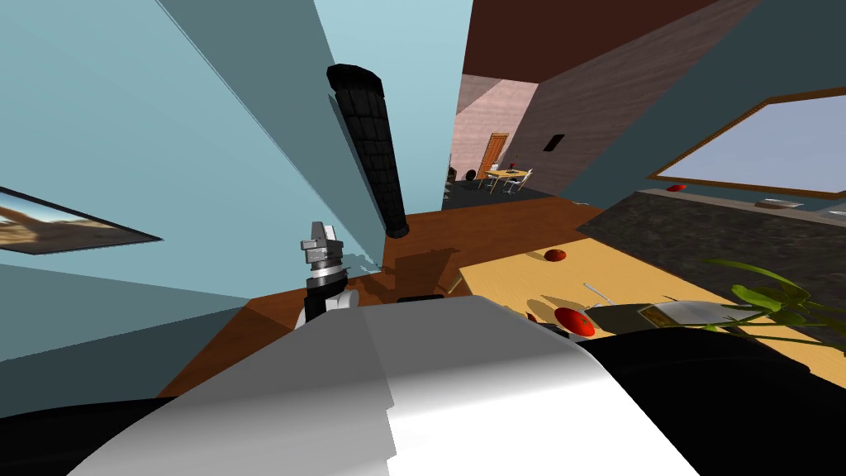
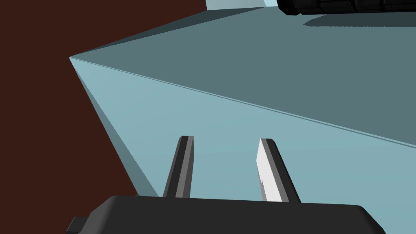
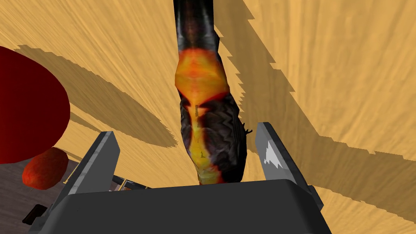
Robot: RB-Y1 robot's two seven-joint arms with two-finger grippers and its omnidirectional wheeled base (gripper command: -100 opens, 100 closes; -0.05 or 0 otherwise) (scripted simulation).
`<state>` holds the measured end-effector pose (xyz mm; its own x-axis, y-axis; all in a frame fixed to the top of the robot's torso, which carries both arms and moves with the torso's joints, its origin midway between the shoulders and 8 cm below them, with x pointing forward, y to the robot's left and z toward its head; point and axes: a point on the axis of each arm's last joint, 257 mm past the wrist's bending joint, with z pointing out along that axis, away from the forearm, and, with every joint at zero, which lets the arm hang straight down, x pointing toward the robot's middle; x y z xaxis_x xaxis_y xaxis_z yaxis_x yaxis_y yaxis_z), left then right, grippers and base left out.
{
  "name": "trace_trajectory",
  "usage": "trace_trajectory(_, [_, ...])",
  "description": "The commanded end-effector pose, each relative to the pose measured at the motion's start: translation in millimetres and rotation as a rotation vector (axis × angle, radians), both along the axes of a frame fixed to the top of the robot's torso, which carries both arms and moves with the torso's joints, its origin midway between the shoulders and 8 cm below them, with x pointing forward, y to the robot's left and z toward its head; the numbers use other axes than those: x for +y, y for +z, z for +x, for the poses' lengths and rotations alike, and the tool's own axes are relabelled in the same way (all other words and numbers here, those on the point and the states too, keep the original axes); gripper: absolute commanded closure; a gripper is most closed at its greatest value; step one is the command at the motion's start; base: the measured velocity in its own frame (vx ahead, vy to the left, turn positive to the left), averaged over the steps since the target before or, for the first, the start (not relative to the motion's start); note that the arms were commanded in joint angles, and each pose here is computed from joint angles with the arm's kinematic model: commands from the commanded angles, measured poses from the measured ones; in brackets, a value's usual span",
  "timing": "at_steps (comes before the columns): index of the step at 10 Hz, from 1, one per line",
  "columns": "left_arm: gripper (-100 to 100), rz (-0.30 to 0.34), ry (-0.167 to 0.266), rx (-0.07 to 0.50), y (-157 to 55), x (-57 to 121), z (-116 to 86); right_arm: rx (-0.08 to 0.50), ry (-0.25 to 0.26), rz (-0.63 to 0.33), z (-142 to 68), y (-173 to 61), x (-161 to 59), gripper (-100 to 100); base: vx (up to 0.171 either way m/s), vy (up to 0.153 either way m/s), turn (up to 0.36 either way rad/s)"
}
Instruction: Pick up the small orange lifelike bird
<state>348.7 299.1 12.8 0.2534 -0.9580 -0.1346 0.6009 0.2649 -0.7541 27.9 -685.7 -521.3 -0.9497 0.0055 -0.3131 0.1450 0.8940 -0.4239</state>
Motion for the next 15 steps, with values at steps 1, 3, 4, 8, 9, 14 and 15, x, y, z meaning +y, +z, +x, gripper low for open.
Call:
trace_trajectory(1, [0, 0.000, 0.000, 0.000, 0.0, 0.0, 0.0, -0.010, -0.004, 0.002, 6.8, -1.0, -2.5, -100, -0.012, 0.006, -0.007])
trace_trajectory(3, [0, 0.000, 0.000, 0.000, 0.0, 0.0, 0.0, -0.006, 0.011, -0.005, 7.5, -0.7, -2.8, -100, -0.009, 0.005, -0.002])
trace_trajectory(4, [0, 0.000, 0.000, 0.000, 0.0, 0.0, 0.0, -0.021, 0.002, -0.002, 14.3, -1.3, -5.0, -100, -0.010, 0.003, -0.009])
trace_trajectory(8, [0, 0.000, 0.000, 0.000, 0.0, 0.0, 0.0, -0.019, 0.010, -0.006, 14.9, -0.9, -4.8, 100, -0.005, 0.003, 0.000])
trace_trajectory(9, [0, 0.000, 0.000, 0.000, 0.0, 0.0, 0.0, -0.020, 0.011, -0.002, 15.3, -2.0, -3.0, 100, 0.000, 0.000, 0.000])
trace_trajectory(14, [0, 0.000, 0.000, 0.000, 0.0, 0.0, 0.0, -0.007, 0.012, -0.006, 7.9, -0.4, -2.9, 100, 0.003, -0.001, 0.002])
trace_trajectory(15, [0, 0.000, 0.000, 0.000, 0.0, 0.0, 0.0, -0.006, 0.011, -0.005, 7.5, -0.7, -2.8, 100, 0.015, -0.008, -0.002])
